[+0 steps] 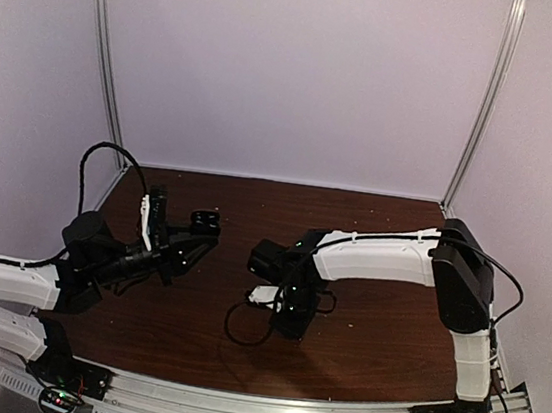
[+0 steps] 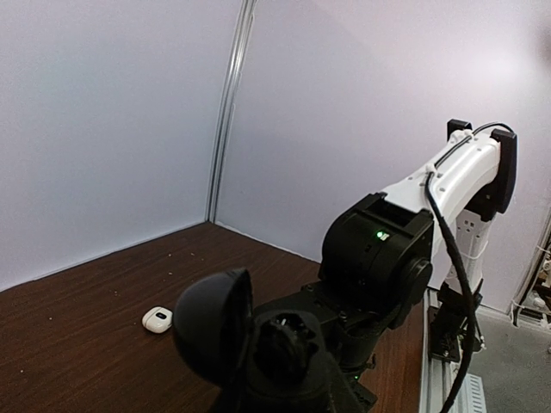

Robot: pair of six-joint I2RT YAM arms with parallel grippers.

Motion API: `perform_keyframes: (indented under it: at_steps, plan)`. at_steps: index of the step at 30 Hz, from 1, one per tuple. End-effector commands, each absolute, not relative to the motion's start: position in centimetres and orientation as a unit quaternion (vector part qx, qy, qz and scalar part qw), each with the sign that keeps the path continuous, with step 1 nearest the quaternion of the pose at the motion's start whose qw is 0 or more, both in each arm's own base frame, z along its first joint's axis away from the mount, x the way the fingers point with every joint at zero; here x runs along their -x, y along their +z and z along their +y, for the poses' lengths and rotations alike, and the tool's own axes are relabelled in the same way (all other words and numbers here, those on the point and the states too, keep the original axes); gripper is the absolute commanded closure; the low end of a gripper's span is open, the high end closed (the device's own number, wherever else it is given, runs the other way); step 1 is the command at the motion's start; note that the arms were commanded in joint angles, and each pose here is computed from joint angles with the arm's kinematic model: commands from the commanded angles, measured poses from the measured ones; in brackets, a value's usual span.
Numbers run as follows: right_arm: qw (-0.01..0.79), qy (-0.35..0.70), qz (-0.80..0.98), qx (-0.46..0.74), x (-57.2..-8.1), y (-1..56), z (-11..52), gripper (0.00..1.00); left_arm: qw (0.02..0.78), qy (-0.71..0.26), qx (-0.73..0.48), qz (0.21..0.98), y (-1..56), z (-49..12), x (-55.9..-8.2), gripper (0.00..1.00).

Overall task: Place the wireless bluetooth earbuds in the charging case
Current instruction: Pick up the right earbud from the center of the board.

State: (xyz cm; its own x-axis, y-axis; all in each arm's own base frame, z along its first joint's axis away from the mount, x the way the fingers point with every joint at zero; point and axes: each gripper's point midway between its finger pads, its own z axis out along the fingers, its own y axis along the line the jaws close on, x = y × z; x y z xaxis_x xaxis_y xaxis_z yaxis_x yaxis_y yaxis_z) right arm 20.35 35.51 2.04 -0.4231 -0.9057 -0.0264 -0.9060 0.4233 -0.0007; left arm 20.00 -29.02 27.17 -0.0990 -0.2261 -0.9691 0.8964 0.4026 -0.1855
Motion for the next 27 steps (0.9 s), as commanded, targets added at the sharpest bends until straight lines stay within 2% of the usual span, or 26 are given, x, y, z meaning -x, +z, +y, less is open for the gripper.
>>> perform_keyframes:
  at_steps: [1, 10, 16, 21, 27]
  plan:
    - [0.045, 0.005, 0.843, 0.536, -21.2, 3.1, 36.2, 0.91, 0.624, -0.457, -0.283, 0.567, 27.9, -28.6, -20.3, 0.93]
    - [0.15, 0.038, 0.838, 0.523, -23.1, 7.2, 37.2, 0.93, 0.625, -0.456, -0.278, 0.57, 27.7, -28.7, -20.7, 0.93]
    - [0.25, 0.067, 0.821, 0.509, -24.5, 10.6, 38.0, 0.93, 0.619, -0.458, -0.276, 0.576, 27.3, -29.1, -21.1, 0.93]
    - [0.354, 0.091, 0.794, 0.485, -25.8, 15.8, 38.4, 0.93, 0.616, -0.464, -0.276, 0.574, 27.3, -29.2, -21.2, 0.93]
    - [0.479, 0.166, 0.725, 0.466, -25.6, 24.7, 39.6, 0.91, 0.614, -0.472, -0.282, 0.567, 27.4, -29.3, -20.9, 0.93]
